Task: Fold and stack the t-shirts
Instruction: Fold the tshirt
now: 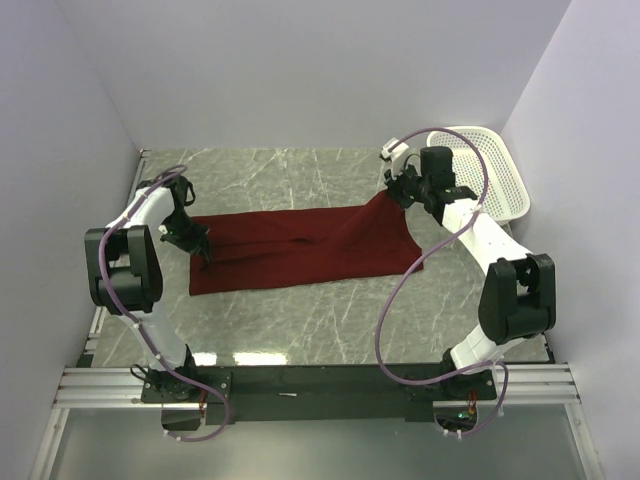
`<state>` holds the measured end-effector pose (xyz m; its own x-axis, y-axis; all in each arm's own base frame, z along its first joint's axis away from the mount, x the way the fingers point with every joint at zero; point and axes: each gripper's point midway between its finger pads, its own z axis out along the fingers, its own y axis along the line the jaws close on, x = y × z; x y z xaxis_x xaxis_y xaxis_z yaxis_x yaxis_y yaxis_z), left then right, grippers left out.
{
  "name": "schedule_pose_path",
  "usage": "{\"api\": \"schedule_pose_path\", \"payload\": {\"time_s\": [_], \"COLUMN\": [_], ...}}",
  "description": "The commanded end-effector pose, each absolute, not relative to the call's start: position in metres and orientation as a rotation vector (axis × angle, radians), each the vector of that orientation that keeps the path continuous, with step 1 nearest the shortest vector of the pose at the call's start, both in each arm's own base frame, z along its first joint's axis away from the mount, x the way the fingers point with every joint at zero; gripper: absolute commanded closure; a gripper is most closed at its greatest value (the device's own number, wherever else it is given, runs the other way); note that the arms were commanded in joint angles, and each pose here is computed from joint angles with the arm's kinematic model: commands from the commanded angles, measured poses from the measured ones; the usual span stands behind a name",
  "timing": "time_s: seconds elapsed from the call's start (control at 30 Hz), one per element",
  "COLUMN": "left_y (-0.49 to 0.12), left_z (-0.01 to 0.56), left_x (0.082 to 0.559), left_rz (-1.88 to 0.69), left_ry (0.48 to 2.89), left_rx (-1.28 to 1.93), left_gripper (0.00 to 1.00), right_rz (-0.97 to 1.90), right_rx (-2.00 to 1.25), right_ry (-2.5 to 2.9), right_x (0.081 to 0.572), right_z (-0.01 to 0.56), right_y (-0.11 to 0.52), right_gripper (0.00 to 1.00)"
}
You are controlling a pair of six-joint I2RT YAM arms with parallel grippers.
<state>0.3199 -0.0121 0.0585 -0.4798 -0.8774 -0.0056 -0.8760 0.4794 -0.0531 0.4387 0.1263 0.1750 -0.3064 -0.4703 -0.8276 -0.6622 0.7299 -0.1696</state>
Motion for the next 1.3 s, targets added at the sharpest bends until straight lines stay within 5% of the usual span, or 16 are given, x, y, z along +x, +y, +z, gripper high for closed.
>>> {"api": "schedule_pose_path", "payload": {"time_s": [0.0,0.33,0.57,0.77,1.03,1.27], "left_y": [-0.007,-0.01,-0.009,-0.009,-0.005,-0.043], "left_z": [0.069,0.08,0.088,0.099,0.149,0.189], "left_x": [0.325,0.332,0.333,0.339,0.364,0.346], "left_rz": [-0.06,-0.113,-0.122,-0.147,-0.255,-0.578], "left_ry": [2.639,2.65,2.643,2.626,2.518,2.356], "left_rx": [-1.561,-1.497,-1.469,-1.423,-1.066,-0.74], "left_gripper": [1.0,0.91,0.68,0.62,0.58,0.42], "right_rz": [0.231,0.251,0.263,0.266,0.266,0.302], "right_rx": [-0.865,-0.879,-0.878,-0.878,-0.878,-0.911], "right_ry": [1.898,1.934,1.952,1.955,1.958,1.953], "right_x": [0.448,0.455,0.462,0.464,0.466,0.46], "right_z": [0.201,0.188,0.183,0.181,0.182,0.18], "right_y": [0.126,0.129,0.131,0.131,0.131,0.136], "right_gripper": [1.0,1.0,1.0,1.0,1.0,1.0]}}
